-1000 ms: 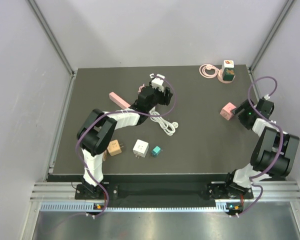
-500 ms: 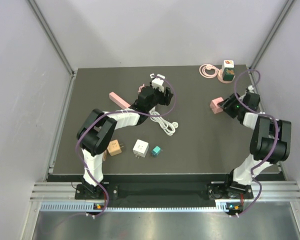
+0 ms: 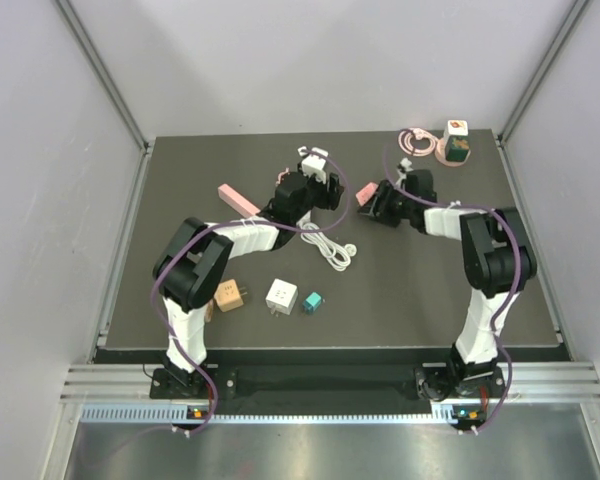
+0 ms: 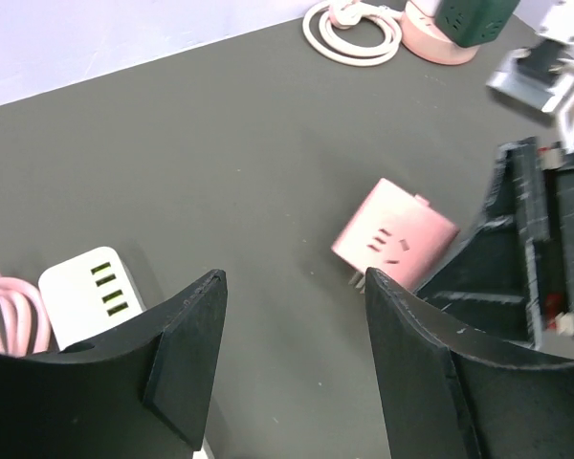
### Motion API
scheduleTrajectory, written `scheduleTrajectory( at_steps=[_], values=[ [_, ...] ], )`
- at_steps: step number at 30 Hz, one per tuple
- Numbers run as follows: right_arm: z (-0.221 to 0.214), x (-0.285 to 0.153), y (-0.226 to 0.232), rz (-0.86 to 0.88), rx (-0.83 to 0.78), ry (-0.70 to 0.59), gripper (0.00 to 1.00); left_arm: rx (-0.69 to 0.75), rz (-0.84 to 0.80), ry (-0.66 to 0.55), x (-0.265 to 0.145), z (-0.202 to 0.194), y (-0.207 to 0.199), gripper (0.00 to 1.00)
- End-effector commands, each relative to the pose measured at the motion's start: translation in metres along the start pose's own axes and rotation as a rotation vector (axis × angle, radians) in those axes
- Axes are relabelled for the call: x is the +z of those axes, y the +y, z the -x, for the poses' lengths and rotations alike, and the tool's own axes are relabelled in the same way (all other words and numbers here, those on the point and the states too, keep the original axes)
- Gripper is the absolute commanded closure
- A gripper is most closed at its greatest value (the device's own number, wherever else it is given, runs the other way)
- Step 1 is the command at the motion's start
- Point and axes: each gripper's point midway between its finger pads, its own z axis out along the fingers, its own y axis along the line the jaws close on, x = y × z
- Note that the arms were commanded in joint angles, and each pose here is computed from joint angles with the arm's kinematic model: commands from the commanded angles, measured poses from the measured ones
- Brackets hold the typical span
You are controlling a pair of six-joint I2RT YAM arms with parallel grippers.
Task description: Pull the plug off the socket
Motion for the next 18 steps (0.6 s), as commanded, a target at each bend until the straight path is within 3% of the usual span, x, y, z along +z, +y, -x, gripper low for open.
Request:
scheduleTrajectory(
  at_steps=[1,7,10,13,17,18],
  values=[
    [0.025,0.009,0.059,0.143,-0.038,-0.03,0.45,-0.024,0.005,-0.125,-0.011,0.049,0.005,0.36],
    [0.069,-0.014,0.074,0.147,-0.094,-0.142,0.38,-0.048,0.027,-0.146,-0.019,0.056,0.019,0.36],
    [0.099,-0.04,0.057,0.086,-0.084,-0.232,0.27,-0.06,0.028,-0.151,-0.021,0.056,0.024,0.36],
    [0.136,-0.07,0.021,-0.014,-0.045,-0.354,0.19,-0.065,0.027,-0.148,-0.021,0.055,0.025,0.36],
    [0.193,-0.113,-0.063,-0.365,-0.022,-0.551,0.01,-0.067,0.019,-0.144,-0.019,0.053,0.026,0.36],
    [0.213,-0.121,-0.065,-0.408,-0.042,-0.595,0.0,-0.069,0.018,-0.143,-0.019,0.053,0.026,0.36]
  ],
)
